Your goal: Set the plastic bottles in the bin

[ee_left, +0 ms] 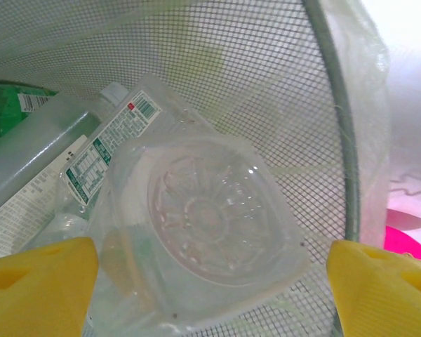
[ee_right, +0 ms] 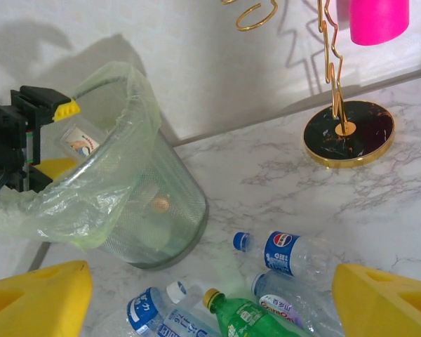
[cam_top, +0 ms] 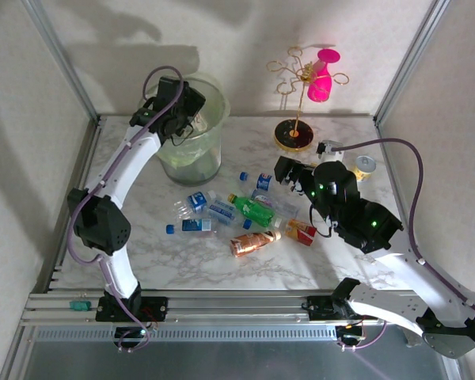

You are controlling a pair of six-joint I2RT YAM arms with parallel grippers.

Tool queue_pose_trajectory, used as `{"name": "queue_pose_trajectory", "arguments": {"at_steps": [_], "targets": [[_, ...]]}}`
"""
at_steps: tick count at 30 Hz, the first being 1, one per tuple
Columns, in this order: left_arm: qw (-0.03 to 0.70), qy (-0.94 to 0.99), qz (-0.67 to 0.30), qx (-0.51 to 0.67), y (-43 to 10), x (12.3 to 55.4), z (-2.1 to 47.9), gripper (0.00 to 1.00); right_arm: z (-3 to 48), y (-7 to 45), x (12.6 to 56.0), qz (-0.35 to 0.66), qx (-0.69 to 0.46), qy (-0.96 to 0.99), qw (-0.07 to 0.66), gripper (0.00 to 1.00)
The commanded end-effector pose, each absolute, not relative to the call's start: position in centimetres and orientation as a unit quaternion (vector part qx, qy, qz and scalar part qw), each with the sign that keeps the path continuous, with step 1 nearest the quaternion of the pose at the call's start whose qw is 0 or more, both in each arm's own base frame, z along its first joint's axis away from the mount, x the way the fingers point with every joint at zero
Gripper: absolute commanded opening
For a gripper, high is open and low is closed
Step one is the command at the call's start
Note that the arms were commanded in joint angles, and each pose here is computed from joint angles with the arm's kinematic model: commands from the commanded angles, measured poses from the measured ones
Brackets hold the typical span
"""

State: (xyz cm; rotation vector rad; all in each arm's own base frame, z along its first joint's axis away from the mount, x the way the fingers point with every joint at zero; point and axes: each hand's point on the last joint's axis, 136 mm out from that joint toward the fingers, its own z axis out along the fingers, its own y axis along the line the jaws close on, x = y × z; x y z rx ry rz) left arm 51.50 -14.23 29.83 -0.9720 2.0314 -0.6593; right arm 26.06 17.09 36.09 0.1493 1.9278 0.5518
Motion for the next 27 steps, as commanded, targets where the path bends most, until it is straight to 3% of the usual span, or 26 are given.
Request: {"name": "queue_pose_trajectory", "arguments": {"at_steps": [1, 9, 15, 19, 27], "targets": [[0.435, 0.778, -0.286, -0.352, -13.6, 50.1, 35.6, 0.83, 36.8, 16.8, 26.0, 0.226, 0.059, 0.806, 0.544, 0.89], [0.488, 0.77, -0.264, -0.316, -11.5, 46.3, 38.9, 0.77, 36.2, 18.0, 26.0, 0.229, 0.034, 0.818, 0.526, 0.89], [0.491, 0.79, -0.276, -0.242, -12.9, 44.9, 38.6, 0.49, 34.6, 19.9, 26.2, 0.236, 0.007, 0.836, 0.496, 0.86], [0.463, 0.805, -0.299, -0.218, -14.5, 44.7, 36.6, 0.36, 33.1, 20.9, 26.5, 0.227, -0.009, 0.851, 0.474, 0.84], [0.485, 0.808, -0.289, -0.169, -15.6, 39.8, 36.7, 0.41, 26.7, 20.8, 26.5, 0.141, -0.038, 0.906, 0.396, 0.86]]}}
